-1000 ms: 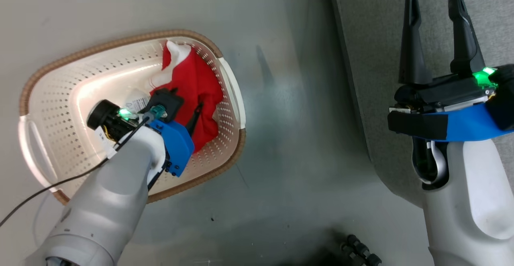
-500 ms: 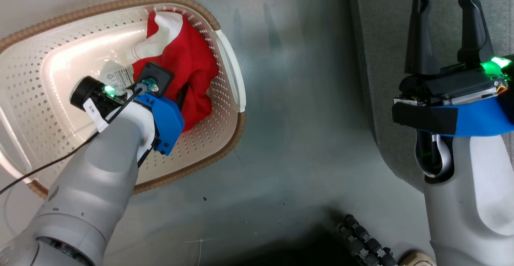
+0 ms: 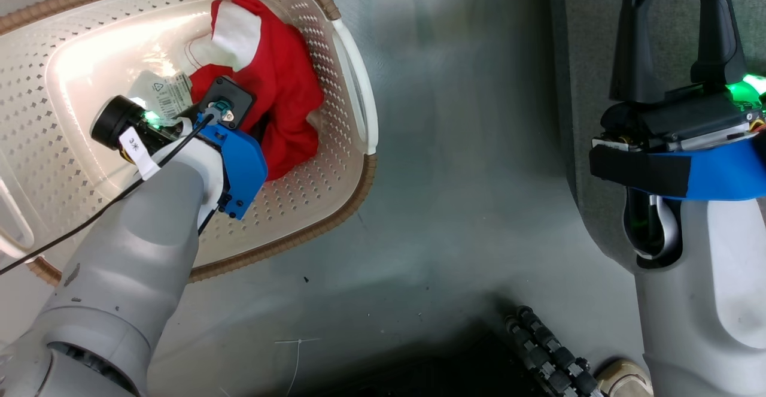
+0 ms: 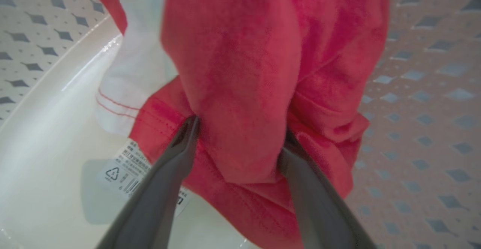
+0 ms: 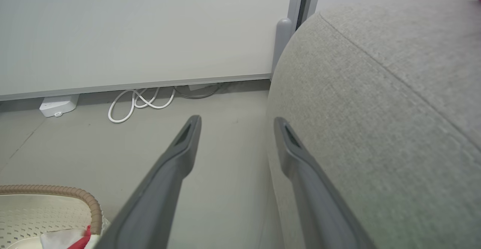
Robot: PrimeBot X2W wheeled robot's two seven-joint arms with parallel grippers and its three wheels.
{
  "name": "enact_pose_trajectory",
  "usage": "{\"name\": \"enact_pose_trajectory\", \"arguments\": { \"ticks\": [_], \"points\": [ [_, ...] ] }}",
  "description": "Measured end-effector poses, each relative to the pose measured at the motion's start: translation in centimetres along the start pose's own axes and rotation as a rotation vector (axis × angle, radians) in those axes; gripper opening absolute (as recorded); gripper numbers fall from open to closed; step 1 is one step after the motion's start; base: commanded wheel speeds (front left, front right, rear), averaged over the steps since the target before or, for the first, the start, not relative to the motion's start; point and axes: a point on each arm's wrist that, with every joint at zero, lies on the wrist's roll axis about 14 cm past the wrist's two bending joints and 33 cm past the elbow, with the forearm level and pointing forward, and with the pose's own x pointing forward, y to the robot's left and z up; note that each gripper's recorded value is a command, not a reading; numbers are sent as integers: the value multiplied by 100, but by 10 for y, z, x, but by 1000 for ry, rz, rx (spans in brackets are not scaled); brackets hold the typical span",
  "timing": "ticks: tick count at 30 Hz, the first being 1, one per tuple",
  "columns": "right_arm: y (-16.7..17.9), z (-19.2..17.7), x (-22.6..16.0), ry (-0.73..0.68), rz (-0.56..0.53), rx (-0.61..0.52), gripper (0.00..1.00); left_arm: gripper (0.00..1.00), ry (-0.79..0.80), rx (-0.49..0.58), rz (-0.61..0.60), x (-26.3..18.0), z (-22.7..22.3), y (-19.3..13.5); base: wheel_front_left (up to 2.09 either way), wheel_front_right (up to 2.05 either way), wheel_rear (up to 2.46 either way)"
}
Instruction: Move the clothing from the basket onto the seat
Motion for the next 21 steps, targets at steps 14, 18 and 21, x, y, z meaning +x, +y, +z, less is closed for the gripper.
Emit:
{"name": "enact_pose_trajectory", "arguments": {
  "ticks": [14,18,21],
  "points": [
    [5,8,4,-23,11,5,100,0,-10,15,-4,-7,5,2,0,0,0],
    [6,17,4,-41,13,6,100,0,-61,9,-10,-14,21,-3,0,0,0],
    [8,24,3,-53,15,9,100,0,-92,5,-8,-22,28,-5,0,0,0]
  ]
}}
